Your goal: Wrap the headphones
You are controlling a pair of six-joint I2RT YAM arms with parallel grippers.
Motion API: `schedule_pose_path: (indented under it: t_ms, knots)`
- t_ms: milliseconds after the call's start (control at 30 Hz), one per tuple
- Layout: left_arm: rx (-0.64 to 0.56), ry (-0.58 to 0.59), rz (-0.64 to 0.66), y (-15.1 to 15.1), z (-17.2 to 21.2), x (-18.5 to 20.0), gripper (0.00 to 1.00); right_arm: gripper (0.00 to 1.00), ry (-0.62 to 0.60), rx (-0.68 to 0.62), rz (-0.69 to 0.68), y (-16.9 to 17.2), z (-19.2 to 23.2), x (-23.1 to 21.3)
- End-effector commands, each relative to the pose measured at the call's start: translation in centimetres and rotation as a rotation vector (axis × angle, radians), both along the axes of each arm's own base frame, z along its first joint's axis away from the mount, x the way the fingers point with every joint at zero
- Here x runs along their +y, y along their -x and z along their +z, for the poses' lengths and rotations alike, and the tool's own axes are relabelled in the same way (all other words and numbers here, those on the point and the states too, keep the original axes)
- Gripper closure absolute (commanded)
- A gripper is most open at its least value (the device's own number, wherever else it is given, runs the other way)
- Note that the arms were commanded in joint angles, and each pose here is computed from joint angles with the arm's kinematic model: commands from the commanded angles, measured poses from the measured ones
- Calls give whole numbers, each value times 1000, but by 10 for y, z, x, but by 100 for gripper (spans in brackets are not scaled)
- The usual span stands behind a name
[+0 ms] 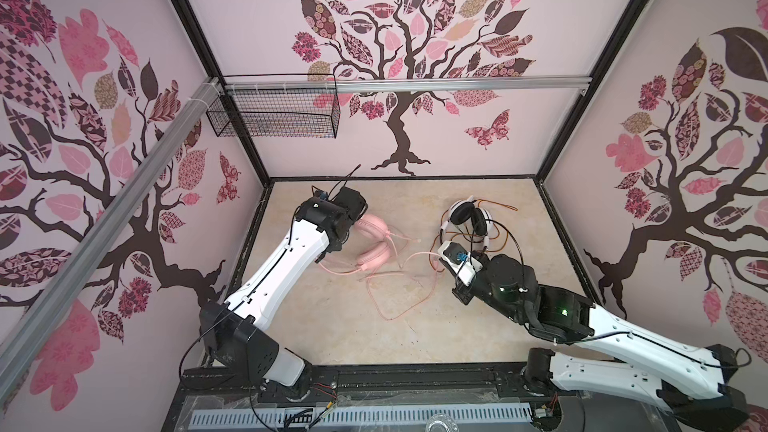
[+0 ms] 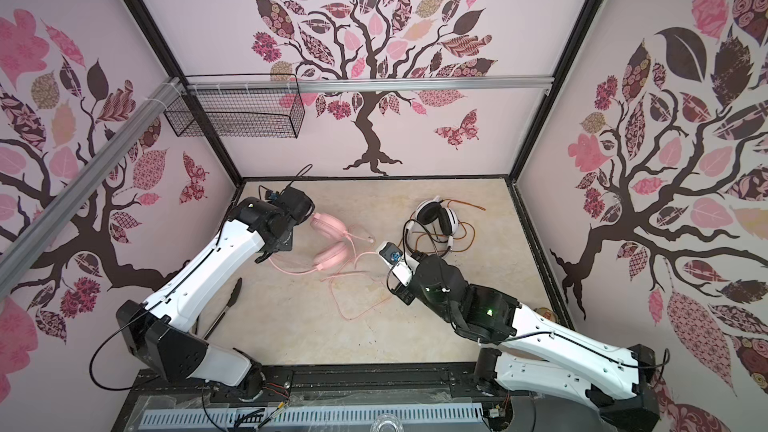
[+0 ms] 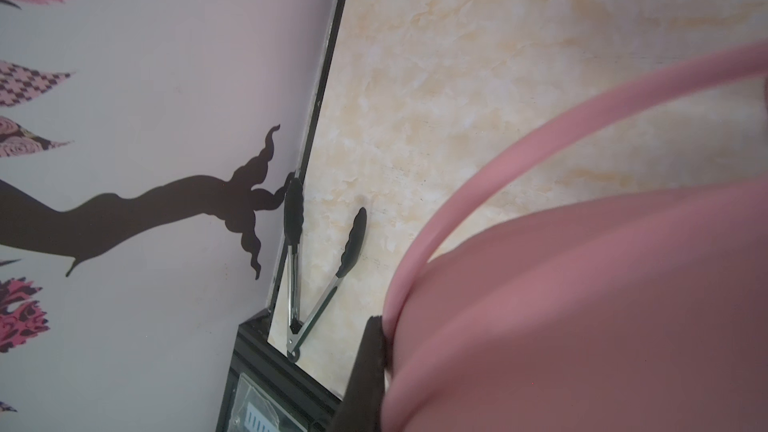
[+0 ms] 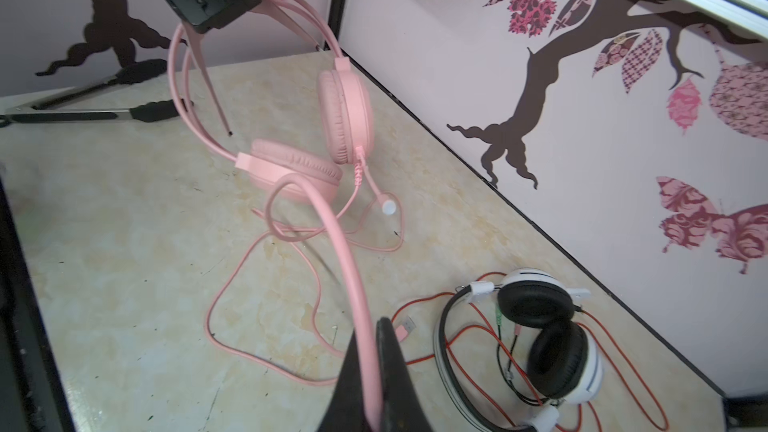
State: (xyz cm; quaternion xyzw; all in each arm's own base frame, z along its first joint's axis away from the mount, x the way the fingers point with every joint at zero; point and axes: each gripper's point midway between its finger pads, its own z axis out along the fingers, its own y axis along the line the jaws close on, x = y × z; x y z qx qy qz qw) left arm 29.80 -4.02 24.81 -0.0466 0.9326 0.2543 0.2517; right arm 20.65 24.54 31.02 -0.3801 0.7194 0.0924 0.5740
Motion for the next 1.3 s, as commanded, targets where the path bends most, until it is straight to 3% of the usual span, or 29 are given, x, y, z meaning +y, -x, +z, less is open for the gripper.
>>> schedule_pose_path:
  t_ms: [0, 200, 467, 800, 1067, 1267]
  knots:
    - [-60, -18, -61, 2, 10, -17, 100, 100, 25, -86, -113, -18, 28, -8]
    - [-17, 99, -271, 18, -7, -67, 100, 100, 90, -138, -166, -34, 40, -4]
    - [26, 343, -474, 46, -11, -119, 100, 100, 52, -7, -28, -36, 22, 3]
    - [47, 573, -605, 69, 5, -152, 100, 100, -76, 179, 112, -52, 8, 29]
    - [18, 654, -637, 80, 22, -155, 100, 100, -138, 348, 91, -80, -18, 39]
    - [45, 730, -714, 91, 28, -169, 100, 100, -150, 358, 95, -83, -21, 43]
